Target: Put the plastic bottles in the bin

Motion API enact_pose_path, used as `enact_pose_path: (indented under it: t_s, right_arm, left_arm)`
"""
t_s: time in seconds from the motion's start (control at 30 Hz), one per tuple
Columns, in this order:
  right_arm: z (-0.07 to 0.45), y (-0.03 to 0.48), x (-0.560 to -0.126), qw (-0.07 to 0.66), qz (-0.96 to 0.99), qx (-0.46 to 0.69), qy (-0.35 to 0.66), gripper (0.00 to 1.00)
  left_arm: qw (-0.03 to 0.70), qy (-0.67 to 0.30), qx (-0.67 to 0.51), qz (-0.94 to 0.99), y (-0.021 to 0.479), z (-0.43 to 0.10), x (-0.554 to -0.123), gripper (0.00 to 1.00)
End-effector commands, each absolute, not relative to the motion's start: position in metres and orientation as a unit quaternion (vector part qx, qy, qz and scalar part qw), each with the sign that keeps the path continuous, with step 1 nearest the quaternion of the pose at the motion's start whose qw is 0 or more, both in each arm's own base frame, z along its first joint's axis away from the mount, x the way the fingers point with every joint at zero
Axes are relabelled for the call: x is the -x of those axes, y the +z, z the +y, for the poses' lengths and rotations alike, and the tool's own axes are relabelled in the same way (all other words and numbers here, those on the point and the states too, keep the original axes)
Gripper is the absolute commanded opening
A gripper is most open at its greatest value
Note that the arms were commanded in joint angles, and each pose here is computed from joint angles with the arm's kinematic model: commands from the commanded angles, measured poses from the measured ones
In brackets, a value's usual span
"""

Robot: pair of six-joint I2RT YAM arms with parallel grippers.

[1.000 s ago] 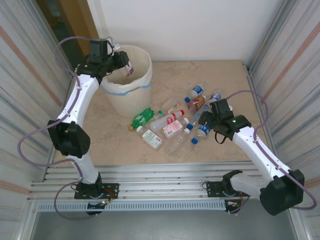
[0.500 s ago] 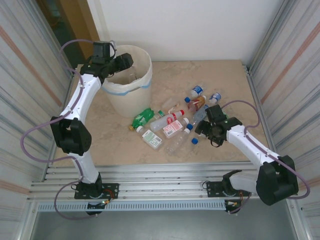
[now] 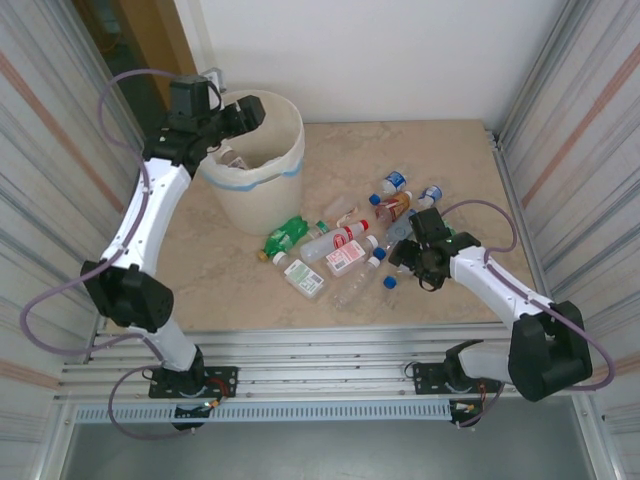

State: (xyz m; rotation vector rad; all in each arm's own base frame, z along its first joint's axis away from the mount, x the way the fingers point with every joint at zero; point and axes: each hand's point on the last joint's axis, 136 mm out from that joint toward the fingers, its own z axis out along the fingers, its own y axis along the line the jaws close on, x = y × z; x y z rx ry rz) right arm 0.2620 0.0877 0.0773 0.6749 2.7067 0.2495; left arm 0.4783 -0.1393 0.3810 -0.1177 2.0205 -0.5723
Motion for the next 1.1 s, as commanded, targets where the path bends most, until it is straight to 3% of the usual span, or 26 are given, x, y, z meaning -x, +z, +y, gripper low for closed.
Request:
enact_pose_path:
  t_s: [0.0, 0.2, 0.6, 1.07]
  right_arm:
    - [0.087, 0.070, -0.264, 0.163, 0.951, -0.247, 0.092, 0.86]
    - [0.086, 0.062, -0.273, 0.162, 0.950, -0.248, 0.093, 0.86]
    - [0.090, 0.038, -0.281, 0.141, 0.957, -0.240, 0.087, 0.81]
    - [0.093, 0.013, -0.274, 0.108, 0.962, -0.237, 0.081, 0.69]
  left_arm:
    - [0.514, -0.231, 0.030, 0.826, 0.398, -0.146, -0.455, 0.85]
    - [0.515, -0.235, 0.001, 0.824, 0.399, -0.169, -0.419, 0.98]
    - [0.502, -0.264, 0.019, 0.823, 0.370, -0.176, -0.360, 0.99]
    - [0.504, -0.273, 0.029, 0.819, 0.368, -0.172, -0.347, 0.99]
